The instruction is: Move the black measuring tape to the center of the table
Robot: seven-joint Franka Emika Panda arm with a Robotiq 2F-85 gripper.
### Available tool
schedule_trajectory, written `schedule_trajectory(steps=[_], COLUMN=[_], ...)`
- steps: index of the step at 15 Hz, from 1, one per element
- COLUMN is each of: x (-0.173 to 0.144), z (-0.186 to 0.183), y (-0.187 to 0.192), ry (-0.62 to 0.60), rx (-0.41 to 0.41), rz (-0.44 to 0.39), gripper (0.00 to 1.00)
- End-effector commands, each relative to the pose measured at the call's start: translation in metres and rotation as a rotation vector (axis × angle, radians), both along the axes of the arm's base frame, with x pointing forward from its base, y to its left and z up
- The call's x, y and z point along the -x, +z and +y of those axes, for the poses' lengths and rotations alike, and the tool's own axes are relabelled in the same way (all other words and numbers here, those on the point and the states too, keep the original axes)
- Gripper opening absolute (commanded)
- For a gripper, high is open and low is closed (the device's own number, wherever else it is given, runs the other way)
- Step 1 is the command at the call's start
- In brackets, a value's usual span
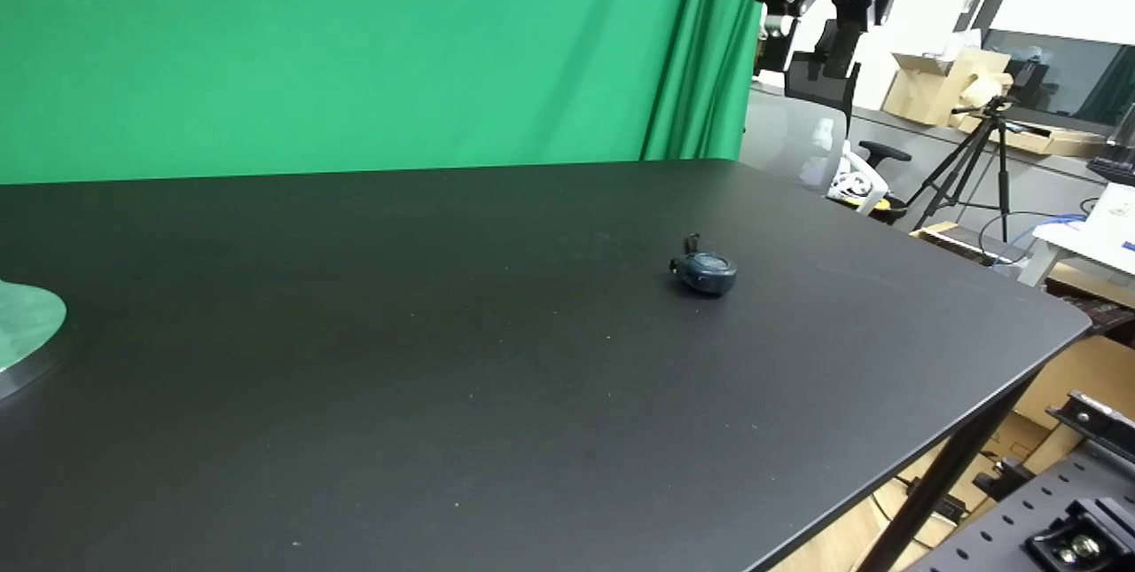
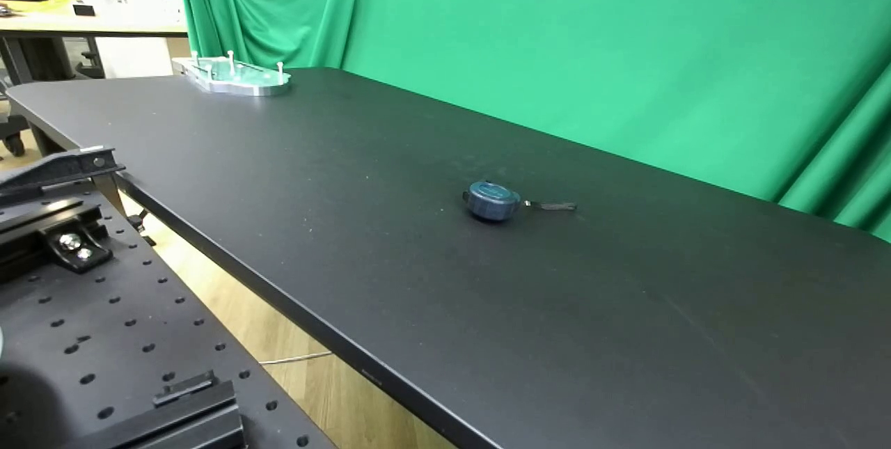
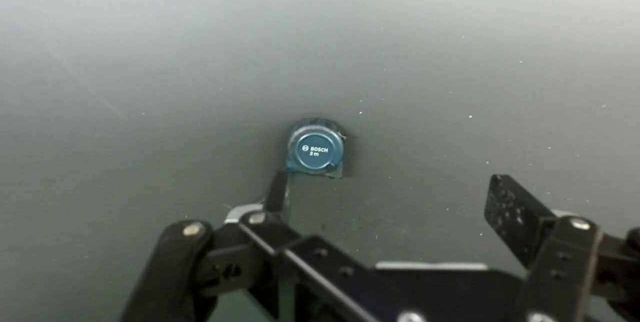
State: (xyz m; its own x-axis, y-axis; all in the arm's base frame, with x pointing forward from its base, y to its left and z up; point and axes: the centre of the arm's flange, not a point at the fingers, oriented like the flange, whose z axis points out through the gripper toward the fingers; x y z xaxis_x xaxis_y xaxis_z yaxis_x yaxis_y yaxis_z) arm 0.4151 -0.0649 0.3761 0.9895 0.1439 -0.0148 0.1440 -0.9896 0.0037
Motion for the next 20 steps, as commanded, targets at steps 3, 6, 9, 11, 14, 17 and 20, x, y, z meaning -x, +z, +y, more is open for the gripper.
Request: schedule_trajectory(steps=[3, 6, 9, 11, 14, 17, 20], x=[-0.003, -0.004, -0.019, -0.032, -0.046, -0.058, -0.067], z=[0.0, -0.002, -0.017, -0.03, -0.051, -0.067, -0.074], y=[-0.011, -0.009, -0.021, -0.033, -0.06, -0.084, -0.108], ry=[0.003, -0.013, -0.008, -0.02, -0.045, -0.074, -0.094], rx=[0.002, 0.006, 0.005, 0.005, -0.021, -0.035, -0.043], rz=[0.014, 0.002, -0.049, -0.06, -0.052, -0.026, 0.025], gripper=[1.0, 1.0, 1.0, 1.0, 1.0, 1.0, 1.0])
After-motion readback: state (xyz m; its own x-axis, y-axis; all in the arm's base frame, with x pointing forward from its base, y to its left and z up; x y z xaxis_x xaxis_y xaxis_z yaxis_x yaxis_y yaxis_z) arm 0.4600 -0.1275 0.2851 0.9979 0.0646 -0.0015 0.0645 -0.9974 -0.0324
